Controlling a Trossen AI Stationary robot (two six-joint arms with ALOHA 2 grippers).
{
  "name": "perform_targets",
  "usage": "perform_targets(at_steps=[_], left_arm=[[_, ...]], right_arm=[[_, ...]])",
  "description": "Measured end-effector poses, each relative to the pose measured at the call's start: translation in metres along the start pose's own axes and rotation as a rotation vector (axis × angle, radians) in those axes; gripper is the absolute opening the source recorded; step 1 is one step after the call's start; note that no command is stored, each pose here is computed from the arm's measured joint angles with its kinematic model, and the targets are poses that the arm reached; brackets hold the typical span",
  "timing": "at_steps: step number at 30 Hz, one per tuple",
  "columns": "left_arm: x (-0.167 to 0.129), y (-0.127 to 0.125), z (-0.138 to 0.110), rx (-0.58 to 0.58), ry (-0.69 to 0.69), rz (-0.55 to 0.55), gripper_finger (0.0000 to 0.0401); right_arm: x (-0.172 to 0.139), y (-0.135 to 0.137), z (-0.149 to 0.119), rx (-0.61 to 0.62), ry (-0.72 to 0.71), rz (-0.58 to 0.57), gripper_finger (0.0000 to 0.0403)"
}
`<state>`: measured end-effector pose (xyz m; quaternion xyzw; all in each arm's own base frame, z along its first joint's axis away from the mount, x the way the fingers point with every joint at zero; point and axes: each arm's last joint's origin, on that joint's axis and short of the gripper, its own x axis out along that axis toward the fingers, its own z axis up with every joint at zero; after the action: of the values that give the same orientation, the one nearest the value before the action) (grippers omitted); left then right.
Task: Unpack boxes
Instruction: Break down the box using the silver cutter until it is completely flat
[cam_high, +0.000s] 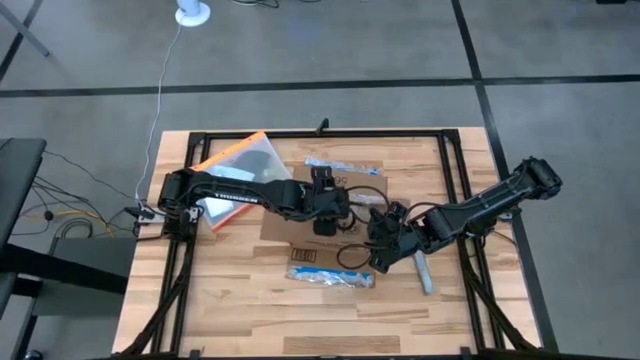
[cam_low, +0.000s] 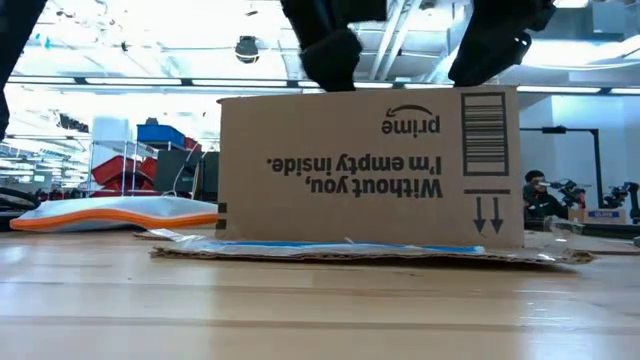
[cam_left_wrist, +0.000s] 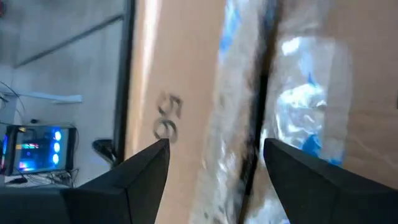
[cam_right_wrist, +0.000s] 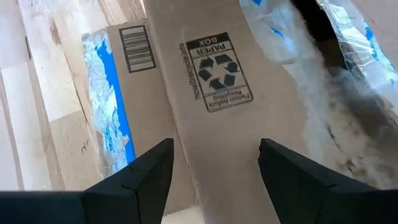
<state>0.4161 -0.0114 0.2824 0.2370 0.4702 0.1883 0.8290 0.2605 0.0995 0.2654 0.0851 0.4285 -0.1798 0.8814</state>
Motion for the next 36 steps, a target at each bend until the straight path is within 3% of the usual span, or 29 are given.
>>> perform_targets(at_steps=[10, 13, 17, 18, 24, 30, 36], left_arm=[[0.035, -0.003, -0.003, 0.014, 0.059, 0.017, 0.0235], [0.04, -0.007, -0.004, 0.022, 0.076, 0.03, 0.0177], [0.036, -0.004, -0.002, 0.024, 0.074, 0.022, 0.0036], [0.032, -0.001, -0.001, 0.023, 0.073, 0.007, 0.0022], [-0.007, 0.03, 0.017, 0.006, 0.071, -0.092, 0.0002], [-0.033, 0.063, 0.028, -0.099, 0.011, -0.167, 0.0], [-0.026, 0.09, 0.019, -0.12, 0.05, -0.181, 0.0]], right_arm=[[0.001, 0.0, 0.0, 0.001, -0.002, 0.001, 0.0217], [0.006, 0.0, -0.005, 0.013, -0.005, 0.004, 0.0217], [0.01, 0.0, -0.012, 0.004, 0.008, 0.003, 0.0217], [0.01, 0.001, -0.012, 0.004, 0.007, 0.005, 0.0217], [0.003, 0.0, 0.005, -0.01, -0.056, 0.0, 0.0217], [0.016, -0.012, 0.029, 0.089, -0.147, -0.019, 0.0217], [0.051, 0.002, 0.018, 0.066, -0.019, -0.01, 0.0217]])
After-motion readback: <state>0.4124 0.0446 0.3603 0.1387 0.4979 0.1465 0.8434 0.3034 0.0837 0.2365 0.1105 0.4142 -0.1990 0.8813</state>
